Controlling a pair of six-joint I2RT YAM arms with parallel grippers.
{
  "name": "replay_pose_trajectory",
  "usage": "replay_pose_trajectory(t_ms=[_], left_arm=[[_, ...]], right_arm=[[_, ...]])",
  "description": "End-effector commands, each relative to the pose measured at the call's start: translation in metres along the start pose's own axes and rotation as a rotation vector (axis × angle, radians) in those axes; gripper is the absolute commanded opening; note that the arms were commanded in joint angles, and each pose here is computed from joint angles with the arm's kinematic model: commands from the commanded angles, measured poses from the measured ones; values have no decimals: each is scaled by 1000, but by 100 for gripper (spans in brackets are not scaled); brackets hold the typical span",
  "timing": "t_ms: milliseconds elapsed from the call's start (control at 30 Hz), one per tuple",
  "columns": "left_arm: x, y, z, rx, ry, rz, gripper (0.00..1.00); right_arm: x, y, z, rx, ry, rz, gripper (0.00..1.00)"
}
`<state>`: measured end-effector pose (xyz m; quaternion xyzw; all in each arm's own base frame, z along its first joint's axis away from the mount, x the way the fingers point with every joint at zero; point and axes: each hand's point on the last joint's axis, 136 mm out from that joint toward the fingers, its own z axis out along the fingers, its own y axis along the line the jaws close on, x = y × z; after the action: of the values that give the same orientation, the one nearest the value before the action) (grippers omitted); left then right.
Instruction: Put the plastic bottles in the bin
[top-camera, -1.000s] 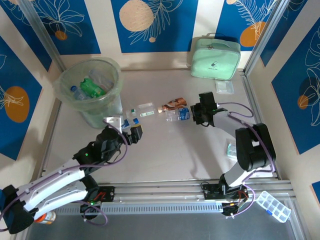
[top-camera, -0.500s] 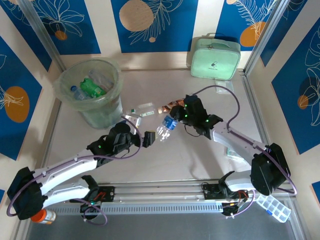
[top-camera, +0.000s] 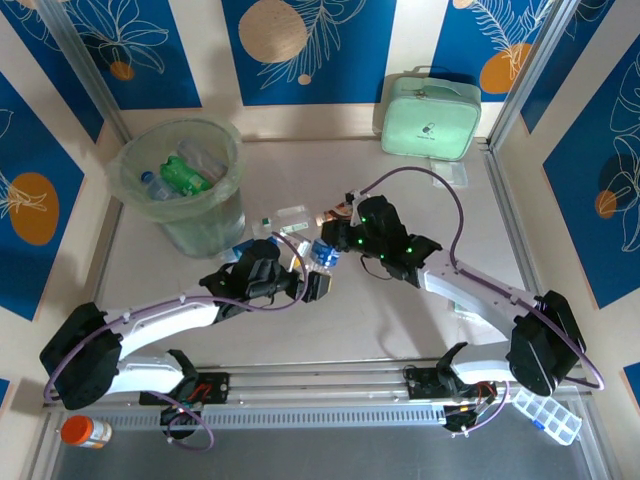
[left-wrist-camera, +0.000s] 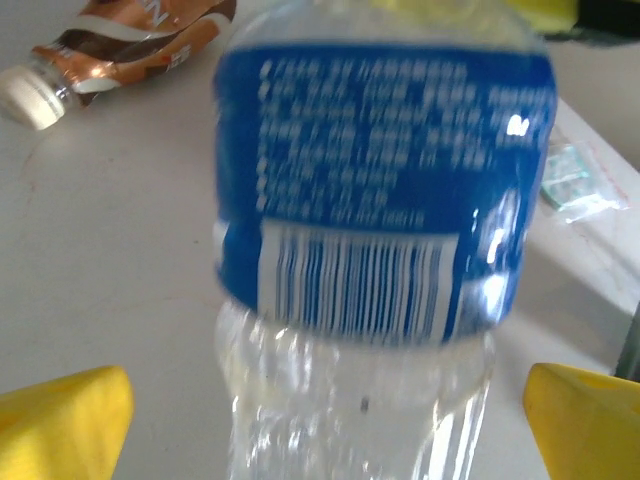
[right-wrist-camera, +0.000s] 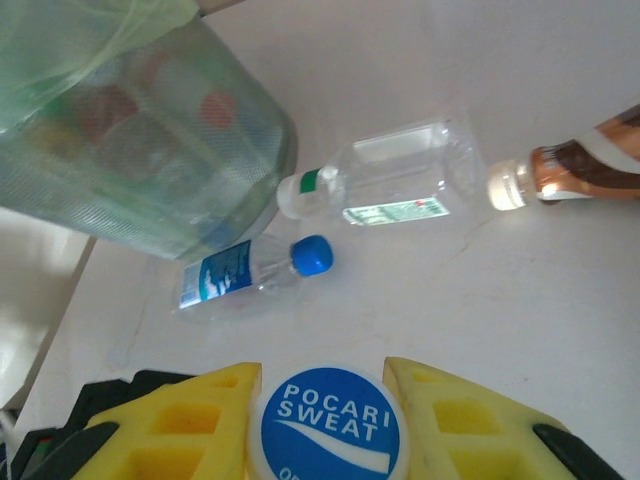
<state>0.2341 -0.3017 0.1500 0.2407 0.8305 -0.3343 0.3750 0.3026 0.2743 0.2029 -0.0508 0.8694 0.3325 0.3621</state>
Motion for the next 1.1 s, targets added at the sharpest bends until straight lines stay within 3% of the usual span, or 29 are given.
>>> replay_pose_trajectory(t_ms=[0,133,300,633,667,700,767,833,867,1067], left_arm=[[-20,-15,-2,54,-60,29,98],[-21,-14,-2,48,-61,31,92],[-22,-19,-2,80,-61,26,70],[-21,-22,-1,98,-55,40,59],[-20,-20,-1,84,-57,38,58],[-22,-18,-2,75,-63,38,57],[-23,-15,-4,57,-71,40,56],[-23,-13,-6,42,-79,38,55],[-24,-12,-7,36,-86,33,55],[-31,-6,-17,-6,-122,-15,48]], right_arm=[[0,21,-7,-82,17,-3,0],[3,24,-12,-126,-16,-24,0],[2,21,-17,-163,-47,-23,0],[10,20,-15,-181,-45,-16,0],[10,20,-15,-177,-48,-15,3],[9,18,-16,-170,-54,-12,11],[7,12,-17,-137,-73,0,47],[6,5,-19,-95,-99,20,67],[3,4,-23,-90,-123,34,71],[-12,-16,-59,32,-311,92,73]])
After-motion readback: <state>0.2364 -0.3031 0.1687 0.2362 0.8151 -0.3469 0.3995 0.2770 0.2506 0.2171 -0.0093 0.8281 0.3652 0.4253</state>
